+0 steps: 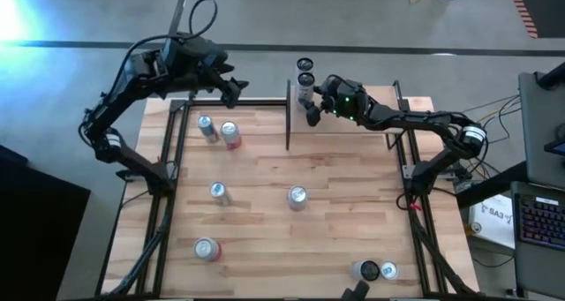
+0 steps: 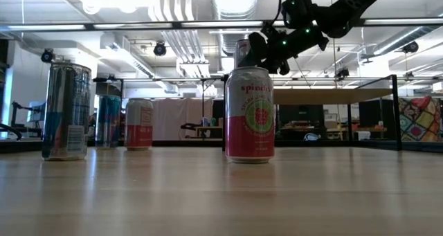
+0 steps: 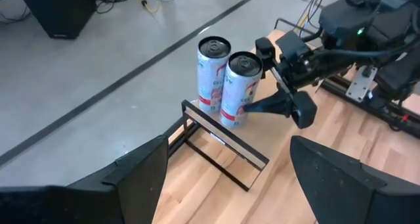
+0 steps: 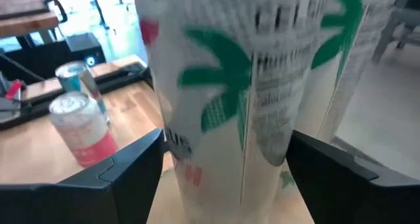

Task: Place canned beverage on shelf
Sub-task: Put the left white and pink soda can aligned with the other white soda can on the shelf

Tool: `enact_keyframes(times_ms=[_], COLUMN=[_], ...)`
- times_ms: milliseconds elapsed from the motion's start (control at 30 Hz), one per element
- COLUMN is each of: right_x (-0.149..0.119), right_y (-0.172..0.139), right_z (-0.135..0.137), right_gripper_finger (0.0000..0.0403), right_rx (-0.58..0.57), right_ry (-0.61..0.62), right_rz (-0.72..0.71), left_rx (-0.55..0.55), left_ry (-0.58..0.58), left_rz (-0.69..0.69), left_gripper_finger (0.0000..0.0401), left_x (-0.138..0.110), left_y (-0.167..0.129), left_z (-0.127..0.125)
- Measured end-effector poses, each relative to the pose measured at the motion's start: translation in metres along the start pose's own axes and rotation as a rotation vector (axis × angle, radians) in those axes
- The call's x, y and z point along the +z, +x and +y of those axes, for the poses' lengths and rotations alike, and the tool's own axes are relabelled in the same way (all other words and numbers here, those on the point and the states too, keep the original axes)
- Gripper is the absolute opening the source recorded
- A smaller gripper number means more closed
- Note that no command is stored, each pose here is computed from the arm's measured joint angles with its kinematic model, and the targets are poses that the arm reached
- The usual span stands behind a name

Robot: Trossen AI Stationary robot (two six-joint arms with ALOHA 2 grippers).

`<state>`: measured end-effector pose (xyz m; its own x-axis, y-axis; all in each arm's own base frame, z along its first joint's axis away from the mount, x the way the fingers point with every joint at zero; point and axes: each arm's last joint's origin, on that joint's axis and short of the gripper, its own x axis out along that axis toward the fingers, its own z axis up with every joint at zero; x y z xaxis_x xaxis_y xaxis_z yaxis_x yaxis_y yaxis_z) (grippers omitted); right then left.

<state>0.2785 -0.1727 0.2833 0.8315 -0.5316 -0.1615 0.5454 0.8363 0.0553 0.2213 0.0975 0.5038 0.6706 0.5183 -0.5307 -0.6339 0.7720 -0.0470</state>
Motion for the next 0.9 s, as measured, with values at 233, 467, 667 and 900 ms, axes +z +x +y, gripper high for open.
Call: enact_keyframes(times_ms=[233, 467, 667, 900], right_x=[0.004, 0.017, 0.021, 0.021], right_y=[-0.007, -0.022, -0.027, -0.029], right_z=[0.001, 0.001, 0.000, 0.000], right_gripper_finger=[0.0298, 0.0299, 0.0289, 0.0287], right_rx=[0.025, 0.016, -0.021, -0.043], right_ry=[0.035, 0.039, 0.054, 0.054], right_rz=[0.020, -0.014, -0.023, 0.064], left_rx=[-0.008, -0.014, -0.020, -0.020], left_ry=[-0.034, -0.061, -0.067, -0.076], left_rz=[-0.050, -0.071, -0.097, -0.102], left_gripper_finger=[0.0295, 0.0295, 0.0295, 0.0295], left_x=[-0.011, -0.029, -0.045, -0.059], left_y=[-0.011, -0.015, -0.015, -0.017], left_z=[0.005, 0.009, 0.013, 0.016])
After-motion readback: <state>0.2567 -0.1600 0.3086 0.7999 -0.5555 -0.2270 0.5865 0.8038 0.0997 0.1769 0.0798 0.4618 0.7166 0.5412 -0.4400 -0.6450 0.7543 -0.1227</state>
